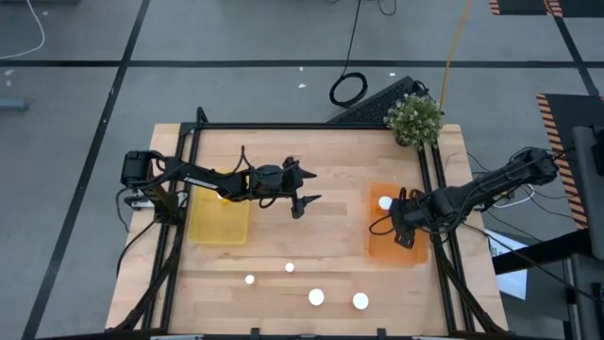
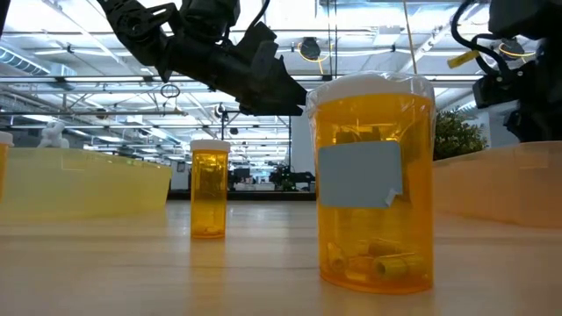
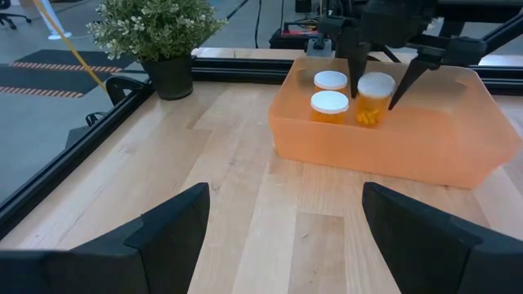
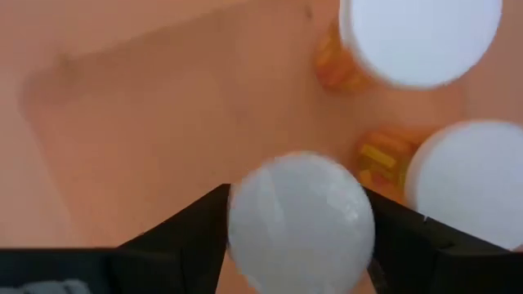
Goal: Pick and place medicine bottles into bin by pill shape (circle, oval)
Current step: Put the large orange pill bottle into the orange bin
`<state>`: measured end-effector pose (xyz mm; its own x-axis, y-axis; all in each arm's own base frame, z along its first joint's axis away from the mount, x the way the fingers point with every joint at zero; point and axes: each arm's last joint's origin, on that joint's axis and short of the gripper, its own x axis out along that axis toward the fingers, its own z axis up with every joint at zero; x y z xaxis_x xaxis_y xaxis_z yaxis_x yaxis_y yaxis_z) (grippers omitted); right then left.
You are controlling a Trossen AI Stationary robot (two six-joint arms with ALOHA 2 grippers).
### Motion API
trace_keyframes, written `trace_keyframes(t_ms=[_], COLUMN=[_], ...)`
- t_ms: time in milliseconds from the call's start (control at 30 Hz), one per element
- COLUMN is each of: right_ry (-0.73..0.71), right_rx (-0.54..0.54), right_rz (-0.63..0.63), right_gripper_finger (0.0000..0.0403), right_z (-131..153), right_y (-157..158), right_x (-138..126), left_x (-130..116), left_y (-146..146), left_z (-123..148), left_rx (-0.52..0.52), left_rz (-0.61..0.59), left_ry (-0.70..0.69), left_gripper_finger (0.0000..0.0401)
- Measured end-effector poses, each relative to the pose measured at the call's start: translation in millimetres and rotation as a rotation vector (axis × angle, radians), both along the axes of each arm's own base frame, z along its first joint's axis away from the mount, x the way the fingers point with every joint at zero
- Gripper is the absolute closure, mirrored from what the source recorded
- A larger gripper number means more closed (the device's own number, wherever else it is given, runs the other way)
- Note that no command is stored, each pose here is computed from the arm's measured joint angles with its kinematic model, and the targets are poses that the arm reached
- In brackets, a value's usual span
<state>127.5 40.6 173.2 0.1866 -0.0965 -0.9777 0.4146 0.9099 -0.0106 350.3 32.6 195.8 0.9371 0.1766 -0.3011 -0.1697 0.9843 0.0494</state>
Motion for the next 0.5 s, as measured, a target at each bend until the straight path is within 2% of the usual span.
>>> trace_keyframes(t_ms=[267,500], right_ry=[-0.003,-0.103], right_rx=[0.003,0.041], right_rz=[0.006,0.001], right_gripper_finger=[0.0125,0.0121], right_z=[-0.1,20.1], right_y=[2.1,3.5], right_x=[-2.1,1.6], left_x=[0.0,0.0], left_y=[0.0,-2.0], left_z=[0.0,-0.7], left_rx=[-0.004,-0.021], left_rz=[0.001,0.001], left_ry=[-0.001,0.004], left_gripper_finger=[0.0075,0.0075])
